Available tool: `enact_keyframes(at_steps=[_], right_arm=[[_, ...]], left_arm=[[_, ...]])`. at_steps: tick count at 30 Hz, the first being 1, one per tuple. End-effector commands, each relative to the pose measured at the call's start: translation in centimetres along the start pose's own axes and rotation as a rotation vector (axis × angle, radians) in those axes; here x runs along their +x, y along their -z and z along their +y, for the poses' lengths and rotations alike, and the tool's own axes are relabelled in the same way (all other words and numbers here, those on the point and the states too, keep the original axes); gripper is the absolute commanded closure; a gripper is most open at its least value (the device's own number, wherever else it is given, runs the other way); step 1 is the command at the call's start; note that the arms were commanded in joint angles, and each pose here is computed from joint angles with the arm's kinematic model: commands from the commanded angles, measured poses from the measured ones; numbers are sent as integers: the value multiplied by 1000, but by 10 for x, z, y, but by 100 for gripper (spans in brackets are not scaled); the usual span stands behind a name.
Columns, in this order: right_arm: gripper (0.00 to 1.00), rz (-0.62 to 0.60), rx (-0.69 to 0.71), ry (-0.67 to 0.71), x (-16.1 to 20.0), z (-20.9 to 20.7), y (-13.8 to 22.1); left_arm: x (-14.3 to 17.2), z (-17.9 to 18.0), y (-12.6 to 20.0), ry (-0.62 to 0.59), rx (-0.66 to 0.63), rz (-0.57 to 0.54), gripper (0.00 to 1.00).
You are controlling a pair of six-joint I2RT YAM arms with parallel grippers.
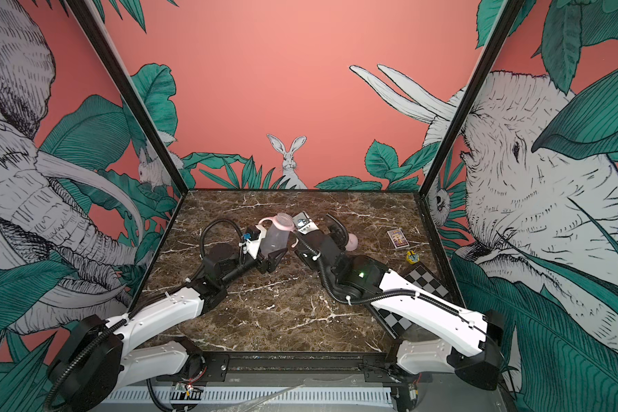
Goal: Assemble the baby bottles
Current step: Pick up the nipple from the center of the board.
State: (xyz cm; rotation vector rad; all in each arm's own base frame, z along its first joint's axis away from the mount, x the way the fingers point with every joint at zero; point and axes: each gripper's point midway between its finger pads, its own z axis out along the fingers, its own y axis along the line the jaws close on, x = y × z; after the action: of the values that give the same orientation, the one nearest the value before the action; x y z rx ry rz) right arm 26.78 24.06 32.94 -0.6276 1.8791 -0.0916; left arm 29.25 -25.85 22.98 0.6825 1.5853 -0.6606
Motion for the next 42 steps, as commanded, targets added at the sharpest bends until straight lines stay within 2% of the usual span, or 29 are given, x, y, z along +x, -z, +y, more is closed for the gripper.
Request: enact_keyframes(at_steps=[1, 9, 15, 20, 33, 42], right_arm=[[16, 123, -47, -64, 39, -8, -4], [9, 437, -117, -220, 124, -22, -16], [6, 652, -176, -233, 181, -11, -27], [5, 777, -199, -236, 217, -1, -43], [4, 911, -283, -296, 271, 28, -82], [9, 954, -223, -317, 308, 30, -99]], left_arm=[[-15, -4, 8, -29, 10, -57, 50], [-8, -9, 11, -32, 36, -30, 50], [-14, -12, 16, -31, 49, -31, 49], [-15, -13, 19, -30, 49, -27, 49], [-14, -14, 24, -10, 49, -25, 49], [-16, -13, 26, -18, 41, -23, 49]])
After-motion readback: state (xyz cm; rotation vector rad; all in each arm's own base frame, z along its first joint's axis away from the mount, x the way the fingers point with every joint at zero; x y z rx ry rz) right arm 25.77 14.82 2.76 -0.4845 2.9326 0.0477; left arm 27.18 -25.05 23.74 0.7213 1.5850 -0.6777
